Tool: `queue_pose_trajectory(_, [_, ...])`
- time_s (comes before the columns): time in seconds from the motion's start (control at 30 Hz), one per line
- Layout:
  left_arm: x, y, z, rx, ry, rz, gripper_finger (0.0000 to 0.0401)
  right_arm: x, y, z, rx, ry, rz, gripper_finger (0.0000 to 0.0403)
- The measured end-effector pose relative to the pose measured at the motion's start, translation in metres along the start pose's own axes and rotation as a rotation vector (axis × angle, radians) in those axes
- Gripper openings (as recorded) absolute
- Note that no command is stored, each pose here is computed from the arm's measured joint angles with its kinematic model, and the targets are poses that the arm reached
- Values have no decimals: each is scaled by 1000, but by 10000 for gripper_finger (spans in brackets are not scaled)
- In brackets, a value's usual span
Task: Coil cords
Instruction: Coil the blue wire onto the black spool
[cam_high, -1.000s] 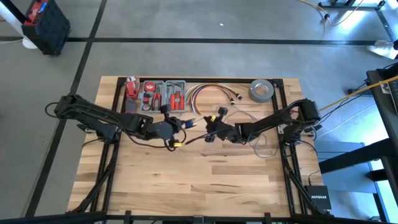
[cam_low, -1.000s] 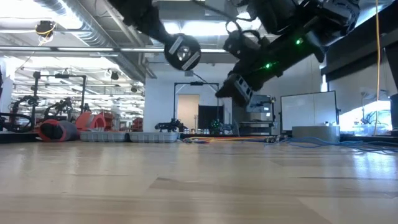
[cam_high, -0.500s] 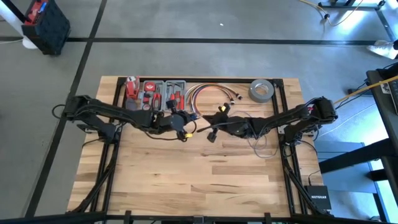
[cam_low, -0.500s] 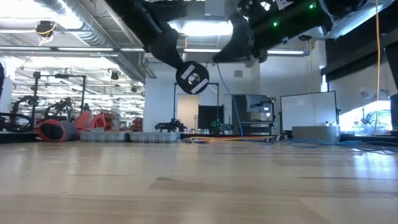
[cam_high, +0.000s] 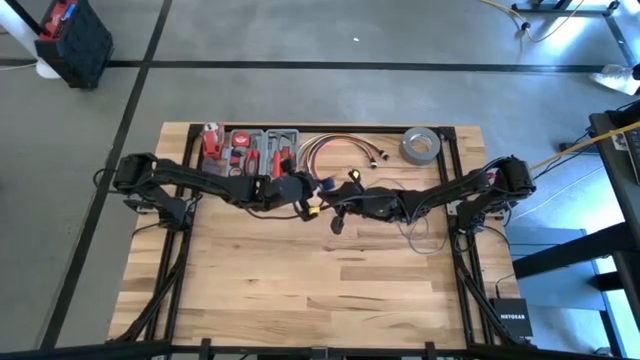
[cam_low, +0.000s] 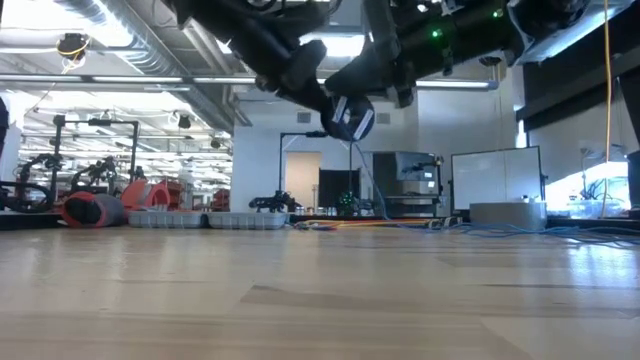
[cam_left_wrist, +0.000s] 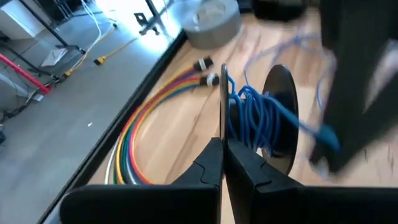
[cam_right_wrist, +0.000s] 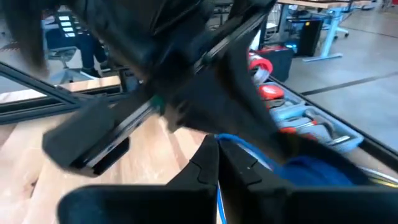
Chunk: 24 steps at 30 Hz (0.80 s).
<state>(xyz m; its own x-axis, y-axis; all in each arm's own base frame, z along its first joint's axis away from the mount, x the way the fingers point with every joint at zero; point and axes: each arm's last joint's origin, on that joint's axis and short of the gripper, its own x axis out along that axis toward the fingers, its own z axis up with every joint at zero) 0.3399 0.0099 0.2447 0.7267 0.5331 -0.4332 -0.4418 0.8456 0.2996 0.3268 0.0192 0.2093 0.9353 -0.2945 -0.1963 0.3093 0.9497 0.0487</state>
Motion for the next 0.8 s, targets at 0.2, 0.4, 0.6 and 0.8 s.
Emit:
queue_pose_trajectory(0.2, [-2,1,5,-40,-37,0,0,5,1,-9,6,32,12,4])
queue_pose_trajectory(0.4, [-12,2,10,-40,-63,-13,0,5,-1,-17,-57,96,-33,4])
queue_pose_trajectory(0.6, [-30,3,15,-20,-67,-45,0,3,-5,-22,-178,166,-143,5])
queue_pose_trajectory(0.8, [-35,-3,14,13,-63,-58,0,3,-5,-25,-213,191,-147,5])
